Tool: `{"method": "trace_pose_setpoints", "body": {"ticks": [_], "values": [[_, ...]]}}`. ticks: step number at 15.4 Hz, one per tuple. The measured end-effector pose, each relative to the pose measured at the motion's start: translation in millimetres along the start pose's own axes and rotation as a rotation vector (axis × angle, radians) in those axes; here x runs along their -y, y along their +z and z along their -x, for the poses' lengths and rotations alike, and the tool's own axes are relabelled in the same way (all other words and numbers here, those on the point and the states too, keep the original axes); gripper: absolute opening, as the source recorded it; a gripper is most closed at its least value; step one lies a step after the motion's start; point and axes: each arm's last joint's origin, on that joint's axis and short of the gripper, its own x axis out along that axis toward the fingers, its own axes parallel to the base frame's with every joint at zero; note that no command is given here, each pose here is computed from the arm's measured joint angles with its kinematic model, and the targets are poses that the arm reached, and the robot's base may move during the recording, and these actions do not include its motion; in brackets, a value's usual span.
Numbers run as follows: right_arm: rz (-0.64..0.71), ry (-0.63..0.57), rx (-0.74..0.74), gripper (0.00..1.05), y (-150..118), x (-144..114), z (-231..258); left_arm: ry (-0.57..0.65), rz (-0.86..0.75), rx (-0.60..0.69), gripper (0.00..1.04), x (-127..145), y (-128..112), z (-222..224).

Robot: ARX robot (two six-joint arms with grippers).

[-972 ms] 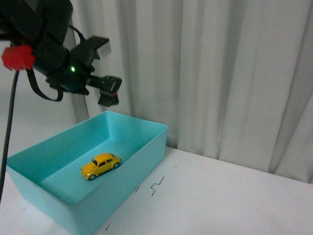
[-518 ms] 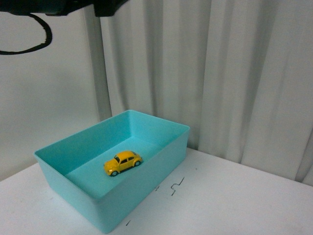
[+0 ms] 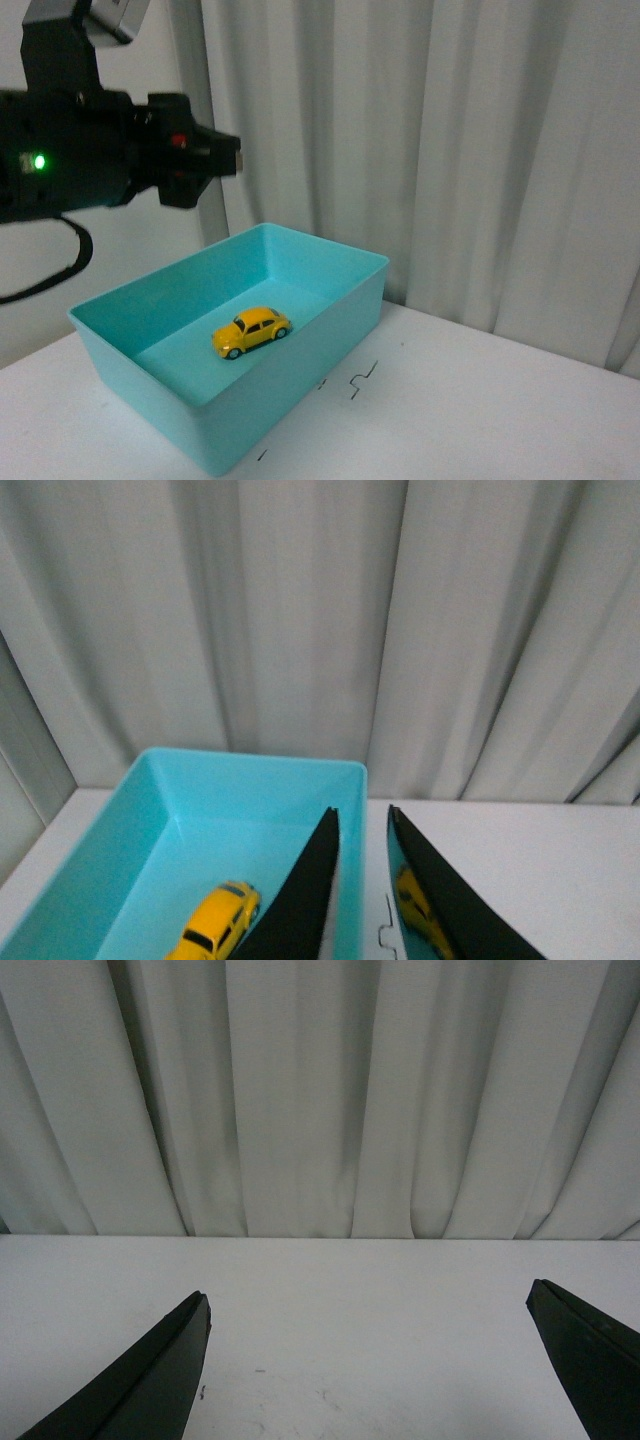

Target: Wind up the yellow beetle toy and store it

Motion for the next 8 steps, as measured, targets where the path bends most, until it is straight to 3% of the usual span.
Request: {"method": "trace_pose_setpoints", "body": {"ticks": [1, 2, 8], "values": [[0.0, 0.0, 0.0, 0.98, 0.0, 0.0, 0.0, -0.001, -0.002, 0.03, 0.04, 2.5, -2.6, 8.5], [0.0, 0.0, 0.0, 0.98, 0.0, 0.0, 0.0, 0.001, -0.004, 0.068, 0.02, 4.2, -1.0, 14.9], [0.0, 0.0, 0.0, 0.98, 0.0, 0.0, 0.0, 0.005, 0.0, 0.06, 0.02, 17.2, -33.4, 44.0]]}}
